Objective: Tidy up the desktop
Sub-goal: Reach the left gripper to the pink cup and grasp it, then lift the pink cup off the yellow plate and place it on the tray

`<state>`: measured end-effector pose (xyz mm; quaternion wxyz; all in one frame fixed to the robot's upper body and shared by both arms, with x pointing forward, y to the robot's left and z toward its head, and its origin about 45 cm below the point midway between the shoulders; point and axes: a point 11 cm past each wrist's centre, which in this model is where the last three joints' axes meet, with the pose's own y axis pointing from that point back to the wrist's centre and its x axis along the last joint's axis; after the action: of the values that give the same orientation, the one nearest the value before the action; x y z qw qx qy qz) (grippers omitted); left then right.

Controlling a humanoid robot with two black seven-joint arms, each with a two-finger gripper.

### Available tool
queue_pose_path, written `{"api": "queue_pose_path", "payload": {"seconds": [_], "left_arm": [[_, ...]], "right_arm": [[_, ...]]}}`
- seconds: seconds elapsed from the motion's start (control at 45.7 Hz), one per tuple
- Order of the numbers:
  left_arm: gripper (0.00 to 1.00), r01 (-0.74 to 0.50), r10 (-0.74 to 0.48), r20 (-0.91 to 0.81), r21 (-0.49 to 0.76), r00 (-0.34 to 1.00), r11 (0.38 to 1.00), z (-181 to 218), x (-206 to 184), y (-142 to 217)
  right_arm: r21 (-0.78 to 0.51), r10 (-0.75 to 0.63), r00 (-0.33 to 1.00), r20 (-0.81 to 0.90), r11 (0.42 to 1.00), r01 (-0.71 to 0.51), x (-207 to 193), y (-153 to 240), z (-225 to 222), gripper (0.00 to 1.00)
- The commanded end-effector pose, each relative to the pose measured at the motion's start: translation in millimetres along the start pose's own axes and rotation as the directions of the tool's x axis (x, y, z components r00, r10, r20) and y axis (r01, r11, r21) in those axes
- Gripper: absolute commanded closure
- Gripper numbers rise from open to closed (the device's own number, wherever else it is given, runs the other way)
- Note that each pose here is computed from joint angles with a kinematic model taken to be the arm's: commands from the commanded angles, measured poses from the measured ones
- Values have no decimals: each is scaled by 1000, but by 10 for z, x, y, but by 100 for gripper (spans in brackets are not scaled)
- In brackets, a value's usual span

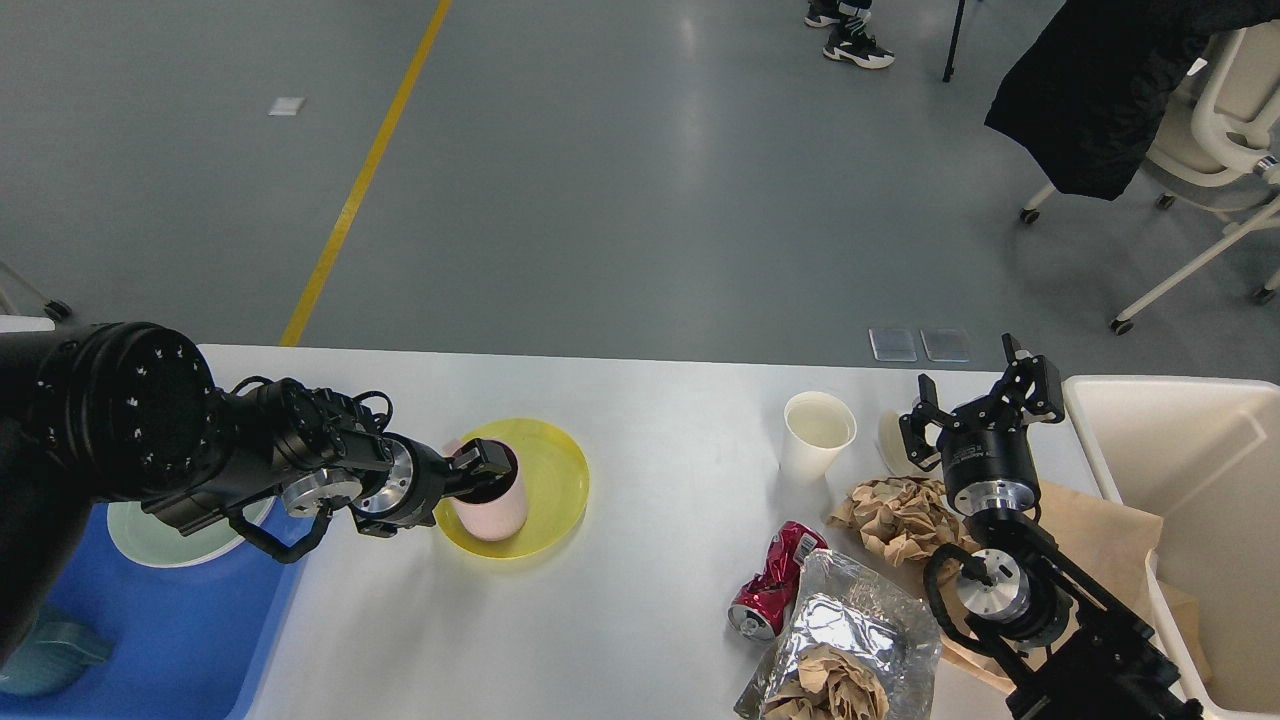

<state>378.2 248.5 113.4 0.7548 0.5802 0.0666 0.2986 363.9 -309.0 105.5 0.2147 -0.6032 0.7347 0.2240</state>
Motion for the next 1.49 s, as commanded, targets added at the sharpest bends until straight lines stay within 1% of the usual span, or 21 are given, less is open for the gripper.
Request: {"api": "queue_pose_path", "payload": {"seconds": [0.0,0.175,0.307,0.416,0.46,0.569,0.745,0.854,0.876,1.095,1.314,1.467], "left_arm": [[22,5,-5,-10,0,1000,1000,1,-37,-22],[25,-48,48,-14,1,999,999,-7,13,-28],[34,-88,88,-26,18,996,996,-37,22,-52],[39,-90,93,-29,85,995,992,-118,9,-59],[44,-87,91,-31,103,995,991,-130,2,-59],[54,-85,89,-32,120,996,989,-147,-2,-57],[64,-78,83,-43,105,996,991,-99,-19,-61],[73,-76,81,-50,104,995,992,-94,-23,-62],[77,-74,80,-52,103,995,992,-94,-24,-62],[100,-64,70,-58,93,996,994,-54,-42,-61],[100,-71,77,-75,78,994,994,4,2,-25],[100,-85,91,-72,87,993,993,61,100,91]], "right_arm": [[0,0,1000,0,1000,0,0,0,0,0],[0,0,1000,0,1000,0,0,0,0,0],[0,0,1000,0,1000,0,0,0,0,0],[0,0,1000,0,1000,0,0,0,0,0],[0,0,1000,0,1000,0,0,0,0,0],[0,0,1000,0,1000,0,0,0,0,0],[0,0,1000,0,1000,0,0,0,0,0],[0,0,1000,0,1000,0,0,0,0,0],[0,0,1000,0,1000,0,0,0,0,0],[0,0,1000,0,1000,0,0,0,0,0],[0,0,1000,0,1000,0,0,0,0,0],[0,0,1000,0,1000,0,0,0,0,0]]}}
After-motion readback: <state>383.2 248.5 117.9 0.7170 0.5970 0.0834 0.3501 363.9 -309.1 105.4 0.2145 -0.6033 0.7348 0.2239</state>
